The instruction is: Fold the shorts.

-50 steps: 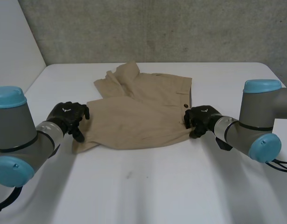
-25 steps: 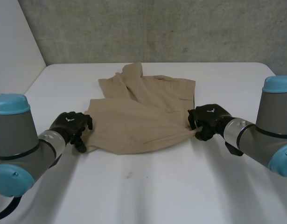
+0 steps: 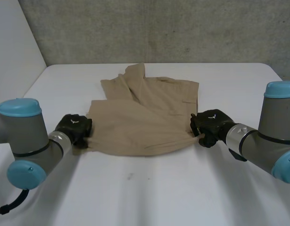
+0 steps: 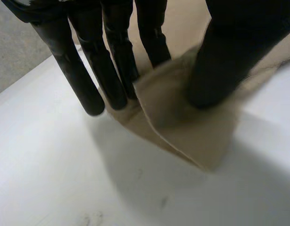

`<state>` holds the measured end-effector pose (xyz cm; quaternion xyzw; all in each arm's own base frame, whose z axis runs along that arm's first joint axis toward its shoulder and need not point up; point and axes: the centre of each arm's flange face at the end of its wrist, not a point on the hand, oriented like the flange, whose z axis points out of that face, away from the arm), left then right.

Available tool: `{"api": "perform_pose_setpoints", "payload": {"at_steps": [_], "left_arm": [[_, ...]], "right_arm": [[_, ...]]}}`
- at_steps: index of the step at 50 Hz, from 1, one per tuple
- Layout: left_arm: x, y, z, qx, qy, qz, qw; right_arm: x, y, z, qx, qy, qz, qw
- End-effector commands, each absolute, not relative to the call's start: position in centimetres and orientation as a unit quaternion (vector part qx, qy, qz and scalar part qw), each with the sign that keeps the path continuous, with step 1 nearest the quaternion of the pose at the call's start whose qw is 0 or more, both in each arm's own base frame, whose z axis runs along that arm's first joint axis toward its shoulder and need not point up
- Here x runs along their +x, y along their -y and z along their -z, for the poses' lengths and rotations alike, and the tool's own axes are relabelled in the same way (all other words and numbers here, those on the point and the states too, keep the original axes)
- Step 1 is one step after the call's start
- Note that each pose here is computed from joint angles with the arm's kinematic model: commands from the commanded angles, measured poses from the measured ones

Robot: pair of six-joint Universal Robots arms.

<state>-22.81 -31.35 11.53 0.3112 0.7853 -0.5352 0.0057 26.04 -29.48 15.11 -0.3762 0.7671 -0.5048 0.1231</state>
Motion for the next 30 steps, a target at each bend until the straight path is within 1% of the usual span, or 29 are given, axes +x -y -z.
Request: {"api": "perform_pose_setpoints", "payload": {"at_steps": [1,3,4,11,12,17,21,26,30], "left_arm": [[-22.6,31.0,-13.0,0.316,-0.775,0.547,0.013],[-22.6,30.5,-14.2,0.314,-0.768,0.559,0.013],[-22.7,29.7,-15.2,0.316,-0.761,0.566,0.010],[-22.1,26.6,-17.8,0.316,-0.747,0.585,0.010],[-22.0,25.8,-18.1,0.317,-0.746,0.586,0.009],[-21.3,23.5,-17.8,0.319,-0.754,0.574,0.009],[-20.8,21.6,-17.1,0.323,-0.767,0.555,0.005],[-19.9,18.5,-16.7,0.331,-0.791,0.515,0.000],[-19.1,14.7,-16.6,0.352,-0.824,0.444,-0.009]], "right_arm": [[26.0,29.5,-15.3,-0.376,-0.766,0.507,0.120],[26.0,29.5,-15.5,-0.376,-0.765,0.510,0.118],[26.0,29.5,-15.6,-0.376,-0.764,0.511,0.118],[25.9,29.4,-17.0,-0.374,-0.756,0.525,0.114],[25.9,29.4,-17.2,-0.374,-0.755,0.526,0.114],[25.6,28.4,-17.3,-0.379,-0.759,0.517,0.114],[24.6,27.1,-17.6,-0.395,-0.758,0.509,0.097],[22.5,25.1,-17.4,-0.443,-0.758,0.475,0.056],[20.8,23.2,-17.6,-0.488,-0.761,0.426,0.027]]}}
